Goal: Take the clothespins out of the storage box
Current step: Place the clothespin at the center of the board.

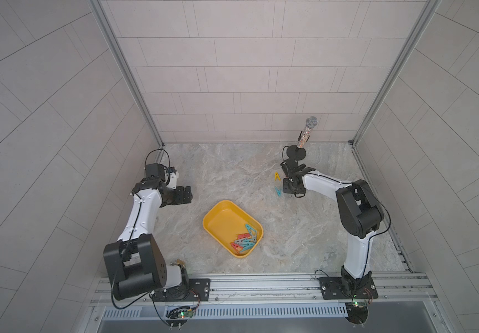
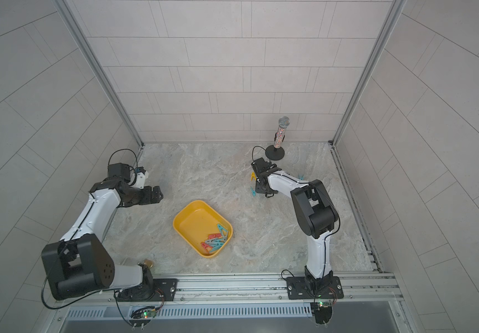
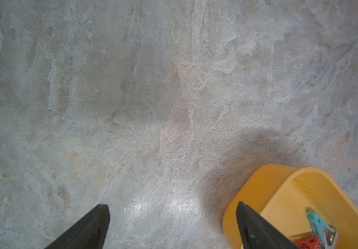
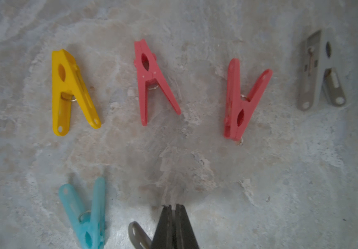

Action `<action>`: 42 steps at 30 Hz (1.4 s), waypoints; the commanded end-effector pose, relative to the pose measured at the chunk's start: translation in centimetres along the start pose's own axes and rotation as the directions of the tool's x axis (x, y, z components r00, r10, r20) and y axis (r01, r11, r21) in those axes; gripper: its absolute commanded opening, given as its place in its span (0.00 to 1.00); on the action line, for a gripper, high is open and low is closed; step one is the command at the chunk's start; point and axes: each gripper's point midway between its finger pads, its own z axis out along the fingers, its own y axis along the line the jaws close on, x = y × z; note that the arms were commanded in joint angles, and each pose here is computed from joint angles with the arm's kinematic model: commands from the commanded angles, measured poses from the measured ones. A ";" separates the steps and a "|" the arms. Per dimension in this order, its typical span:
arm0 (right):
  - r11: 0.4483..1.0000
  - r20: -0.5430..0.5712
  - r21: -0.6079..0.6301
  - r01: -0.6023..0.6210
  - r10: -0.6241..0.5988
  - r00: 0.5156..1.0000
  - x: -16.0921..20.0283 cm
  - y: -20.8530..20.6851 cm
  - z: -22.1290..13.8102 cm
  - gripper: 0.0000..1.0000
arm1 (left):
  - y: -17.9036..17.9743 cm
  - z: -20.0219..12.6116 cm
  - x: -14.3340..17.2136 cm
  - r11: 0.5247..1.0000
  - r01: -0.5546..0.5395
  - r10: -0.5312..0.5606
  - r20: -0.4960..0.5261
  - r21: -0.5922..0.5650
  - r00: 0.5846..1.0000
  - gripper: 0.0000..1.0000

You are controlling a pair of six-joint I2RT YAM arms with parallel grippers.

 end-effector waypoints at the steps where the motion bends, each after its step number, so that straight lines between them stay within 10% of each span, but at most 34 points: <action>1: 0.998 -0.004 0.056 -0.020 0.020 1.000 -0.3 -1.0 0.4 0.00 | 0.3 -0.4 -0.5 1.000 0.007 -0.007 0.012 -0.006 1.000 1.00; 42: 0.998 0.032 -0.049 -0.046 0.048 0.998 -2.4 0.1 -2.7 0.22 | 0.1 -0.4 -0.6 1.000 0.007 -0.007 0.014 0.001 1.000 1.00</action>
